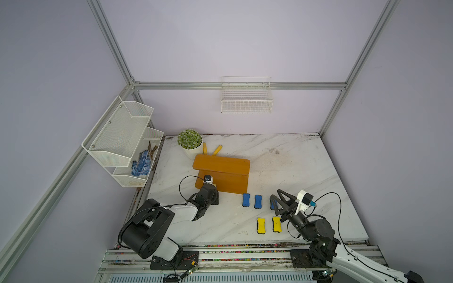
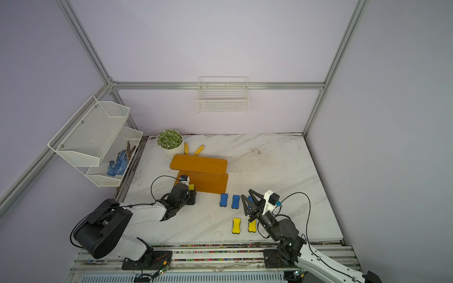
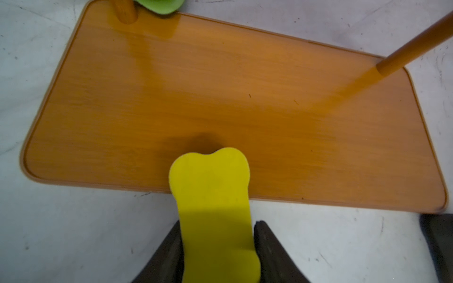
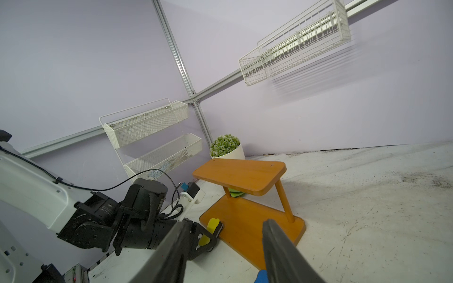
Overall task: Remove the whiteboard erasers from the shelf
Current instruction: Pick up the whiteboard eraser from the center of the board, then place the whiteboard eraser at the center of the board.
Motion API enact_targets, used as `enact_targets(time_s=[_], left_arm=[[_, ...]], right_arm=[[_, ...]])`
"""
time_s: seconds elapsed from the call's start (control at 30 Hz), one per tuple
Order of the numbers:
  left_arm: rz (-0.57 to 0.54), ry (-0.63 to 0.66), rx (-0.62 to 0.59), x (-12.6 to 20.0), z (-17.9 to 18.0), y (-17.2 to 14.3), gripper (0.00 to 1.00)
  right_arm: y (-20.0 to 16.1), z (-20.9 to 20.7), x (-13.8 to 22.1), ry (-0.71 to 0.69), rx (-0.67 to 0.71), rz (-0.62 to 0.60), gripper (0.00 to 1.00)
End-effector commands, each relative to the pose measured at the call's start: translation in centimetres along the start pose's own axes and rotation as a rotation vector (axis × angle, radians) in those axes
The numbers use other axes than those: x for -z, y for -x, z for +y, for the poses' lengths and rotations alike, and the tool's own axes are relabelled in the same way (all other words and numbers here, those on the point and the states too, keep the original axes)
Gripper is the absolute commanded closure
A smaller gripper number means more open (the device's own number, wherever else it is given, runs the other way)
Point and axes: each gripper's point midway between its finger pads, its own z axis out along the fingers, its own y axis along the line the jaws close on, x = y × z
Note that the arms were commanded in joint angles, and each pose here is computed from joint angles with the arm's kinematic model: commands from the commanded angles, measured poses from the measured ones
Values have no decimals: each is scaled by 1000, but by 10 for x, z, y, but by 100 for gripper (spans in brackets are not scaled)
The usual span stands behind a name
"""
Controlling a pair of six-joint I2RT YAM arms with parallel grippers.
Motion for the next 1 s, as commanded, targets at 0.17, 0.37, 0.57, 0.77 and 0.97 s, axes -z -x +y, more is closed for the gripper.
enact_targets(time_s=[0.17,0.37,0.57,0.77,0.97], left_arm=[[5,-28,-44,60,-39,8,81],[113,-143,11,110,-97,-41,90],[259,-142,-88,127,-146,-81,99],[406,-131,-117,112,-166,-114,100],[462,-127,-158,99,-183,-126,100]], right_arm=[[-12,-8,3,-21,17,17,46],[-4,-9,4,-39,40,-2,47],[5,-14,8,-68,62,-26,47],[13,-19,13,-104,72,-59,47],[15,-23,13,-128,84,-64,47]])
